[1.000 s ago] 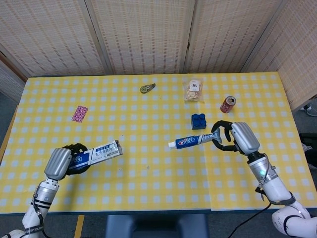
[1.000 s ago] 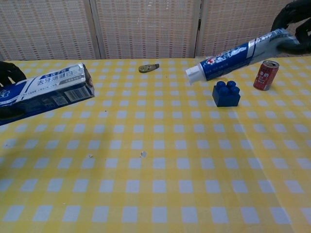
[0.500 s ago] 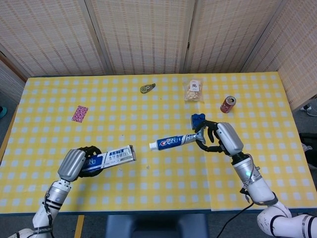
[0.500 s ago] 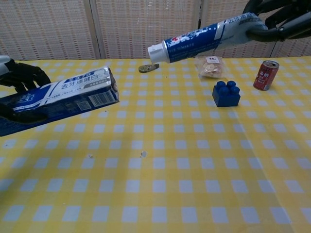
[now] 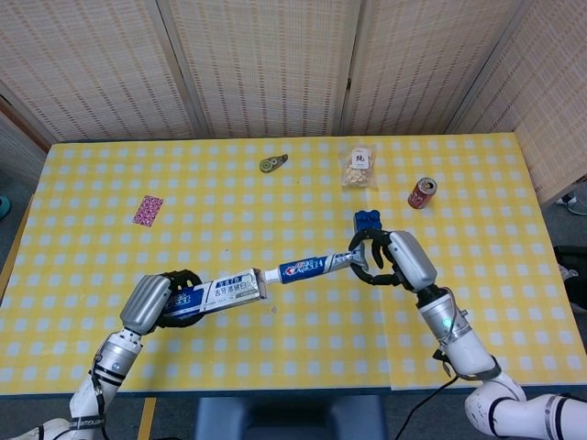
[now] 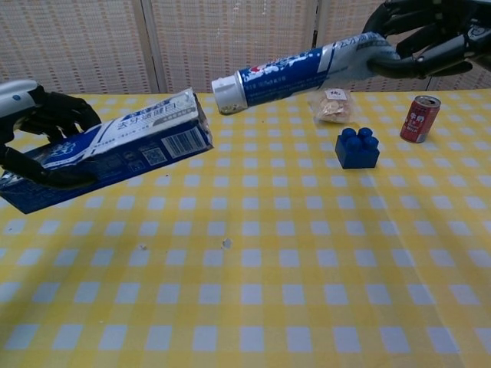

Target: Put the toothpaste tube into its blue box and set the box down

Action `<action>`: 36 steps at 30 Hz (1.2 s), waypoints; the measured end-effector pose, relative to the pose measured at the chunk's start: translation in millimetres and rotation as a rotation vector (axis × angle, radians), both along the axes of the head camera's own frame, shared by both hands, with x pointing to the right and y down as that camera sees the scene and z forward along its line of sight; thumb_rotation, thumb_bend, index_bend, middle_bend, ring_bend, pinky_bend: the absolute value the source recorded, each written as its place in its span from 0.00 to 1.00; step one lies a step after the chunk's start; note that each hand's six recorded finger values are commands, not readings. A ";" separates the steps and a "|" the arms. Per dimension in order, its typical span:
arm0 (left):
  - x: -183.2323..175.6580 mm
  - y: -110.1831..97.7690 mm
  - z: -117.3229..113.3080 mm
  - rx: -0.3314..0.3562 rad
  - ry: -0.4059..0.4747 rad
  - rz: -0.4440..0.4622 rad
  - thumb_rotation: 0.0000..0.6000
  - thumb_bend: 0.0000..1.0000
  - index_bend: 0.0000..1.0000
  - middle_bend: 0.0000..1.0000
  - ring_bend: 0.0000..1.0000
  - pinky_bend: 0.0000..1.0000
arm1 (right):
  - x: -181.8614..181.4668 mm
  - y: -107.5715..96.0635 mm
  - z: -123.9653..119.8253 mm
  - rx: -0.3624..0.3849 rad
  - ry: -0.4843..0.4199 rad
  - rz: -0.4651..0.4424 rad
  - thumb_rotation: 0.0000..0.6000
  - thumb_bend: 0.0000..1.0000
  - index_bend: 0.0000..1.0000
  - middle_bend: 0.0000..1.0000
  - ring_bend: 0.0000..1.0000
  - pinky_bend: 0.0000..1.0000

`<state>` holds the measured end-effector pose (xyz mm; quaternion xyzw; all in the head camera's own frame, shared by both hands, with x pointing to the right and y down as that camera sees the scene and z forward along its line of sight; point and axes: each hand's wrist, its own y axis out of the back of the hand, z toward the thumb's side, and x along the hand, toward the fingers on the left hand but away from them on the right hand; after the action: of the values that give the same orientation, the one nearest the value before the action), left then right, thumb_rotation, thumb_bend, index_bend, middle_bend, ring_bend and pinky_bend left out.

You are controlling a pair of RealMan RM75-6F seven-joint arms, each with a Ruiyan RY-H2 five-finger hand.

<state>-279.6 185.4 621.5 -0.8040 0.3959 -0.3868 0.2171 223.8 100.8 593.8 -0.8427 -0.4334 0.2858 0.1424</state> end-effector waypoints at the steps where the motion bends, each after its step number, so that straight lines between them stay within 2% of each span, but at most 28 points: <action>1: 1.0 -0.1 0.1 -0.001 0.004 -0.001 1.00 0.37 0.53 0.64 0.51 0.58 | -0.6 0.0 0.8 -0.002 -0.002 0.000 1.00 0.38 0.66 0.60 0.76 1.00; 9: 8.5 -2.6 5.8 -0.035 0.029 -0.010 1.00 0.37 0.53 0.64 0.51 0.58 | -8.6 1.8 9.9 -0.029 -0.017 -0.006 1.00 0.38 0.66 0.60 0.76 1.00; 24: 10.2 -4.1 1.5 -0.032 0.058 -0.014 1.00 0.37 0.53 0.64 0.51 0.58 | -16.4 6.9 21.5 -0.056 -0.010 -0.019 1.00 0.38 0.66 0.60 0.76 1.00; 36: 17.1 -2.0 5.4 -0.039 0.047 0.012 1.00 0.37 0.53 0.64 0.51 0.58 | -37.9 8.6 22.7 -0.070 -0.047 -0.042 1.00 0.38 0.66 0.60 0.76 1.00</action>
<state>-262.4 183.5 627.0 -0.8192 0.3885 -0.3743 0.1945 185.8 109.4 616.5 -0.8625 -0.4086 0.2782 0.1084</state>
